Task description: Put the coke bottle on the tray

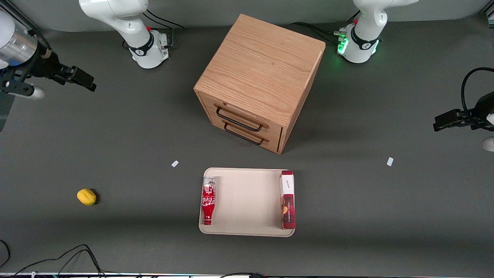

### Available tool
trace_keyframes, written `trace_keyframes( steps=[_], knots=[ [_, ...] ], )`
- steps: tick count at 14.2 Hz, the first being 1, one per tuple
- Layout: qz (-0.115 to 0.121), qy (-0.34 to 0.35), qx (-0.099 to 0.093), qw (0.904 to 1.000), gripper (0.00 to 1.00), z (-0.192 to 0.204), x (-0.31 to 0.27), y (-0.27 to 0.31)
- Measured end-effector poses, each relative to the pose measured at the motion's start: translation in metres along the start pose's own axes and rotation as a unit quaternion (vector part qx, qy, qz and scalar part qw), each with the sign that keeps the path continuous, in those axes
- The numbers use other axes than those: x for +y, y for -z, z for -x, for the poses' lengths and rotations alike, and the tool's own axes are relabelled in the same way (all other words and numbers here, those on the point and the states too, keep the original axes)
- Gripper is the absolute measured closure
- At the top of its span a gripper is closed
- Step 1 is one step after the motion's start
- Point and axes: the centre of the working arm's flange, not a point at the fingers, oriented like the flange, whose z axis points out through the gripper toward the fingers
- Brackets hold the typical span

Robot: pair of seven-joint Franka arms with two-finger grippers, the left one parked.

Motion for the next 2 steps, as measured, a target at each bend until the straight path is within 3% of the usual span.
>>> trace_keyframes(
  steps=[2],
  knots=[
    [-0.001, 0.003, 0.006, 1.0000, 0.00, 0.0112, -0.0001, -0.0006]
  ],
)
